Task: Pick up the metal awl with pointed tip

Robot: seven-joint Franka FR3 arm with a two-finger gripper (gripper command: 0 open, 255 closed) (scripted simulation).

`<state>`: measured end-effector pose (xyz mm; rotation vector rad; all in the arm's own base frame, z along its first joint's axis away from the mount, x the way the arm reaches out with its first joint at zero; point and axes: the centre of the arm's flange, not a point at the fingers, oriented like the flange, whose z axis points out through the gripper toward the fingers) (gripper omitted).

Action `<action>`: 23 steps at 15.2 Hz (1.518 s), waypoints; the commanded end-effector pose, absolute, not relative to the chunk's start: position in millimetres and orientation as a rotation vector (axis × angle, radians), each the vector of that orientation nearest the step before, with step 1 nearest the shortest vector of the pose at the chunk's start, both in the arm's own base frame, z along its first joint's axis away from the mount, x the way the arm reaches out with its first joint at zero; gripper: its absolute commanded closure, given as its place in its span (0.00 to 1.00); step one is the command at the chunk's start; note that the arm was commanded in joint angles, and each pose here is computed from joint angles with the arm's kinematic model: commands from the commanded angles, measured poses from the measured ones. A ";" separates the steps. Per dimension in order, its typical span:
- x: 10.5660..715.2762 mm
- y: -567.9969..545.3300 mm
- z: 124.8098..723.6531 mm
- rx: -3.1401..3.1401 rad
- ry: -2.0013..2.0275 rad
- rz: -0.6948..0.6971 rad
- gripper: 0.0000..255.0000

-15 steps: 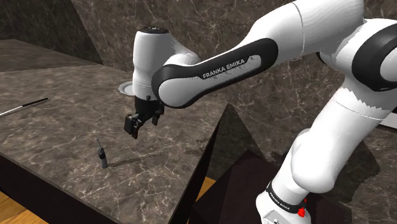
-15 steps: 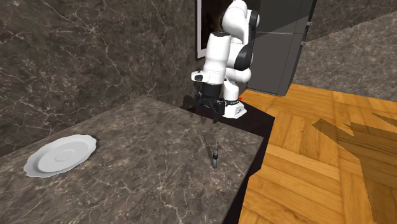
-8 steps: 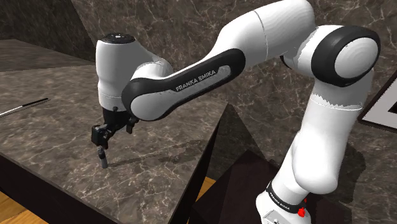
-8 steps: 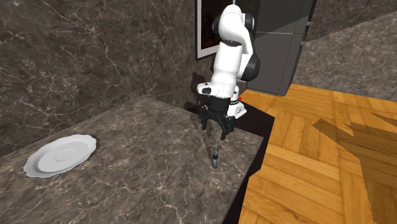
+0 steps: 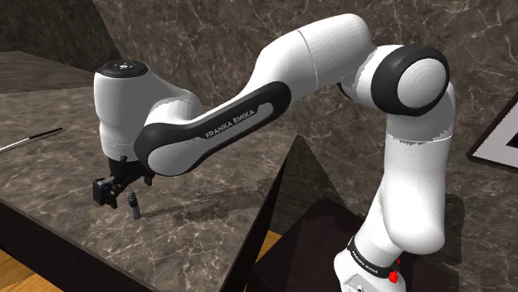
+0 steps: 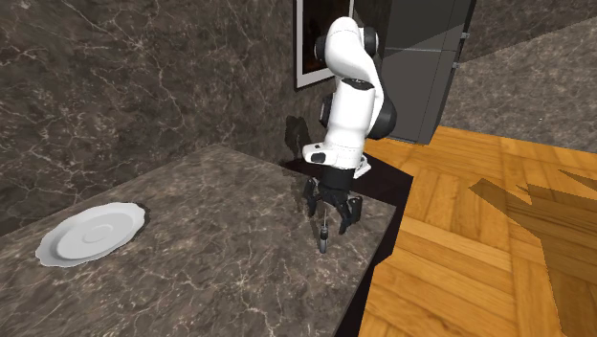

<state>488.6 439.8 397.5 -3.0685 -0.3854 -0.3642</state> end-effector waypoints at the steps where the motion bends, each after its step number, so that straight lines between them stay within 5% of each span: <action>1: 488.1 439.5 387.6 -3.068 -0.385 -0.365 0.00; 5: 488.1 439.5 374.0 -3.068 -0.385 -0.365 0.00; 6: 487.9 439.2 373.9 -3.068 -0.386 -0.365 1.00; 23: 488.1 439.5 416.3 -3.068 -0.385 -0.365 1.00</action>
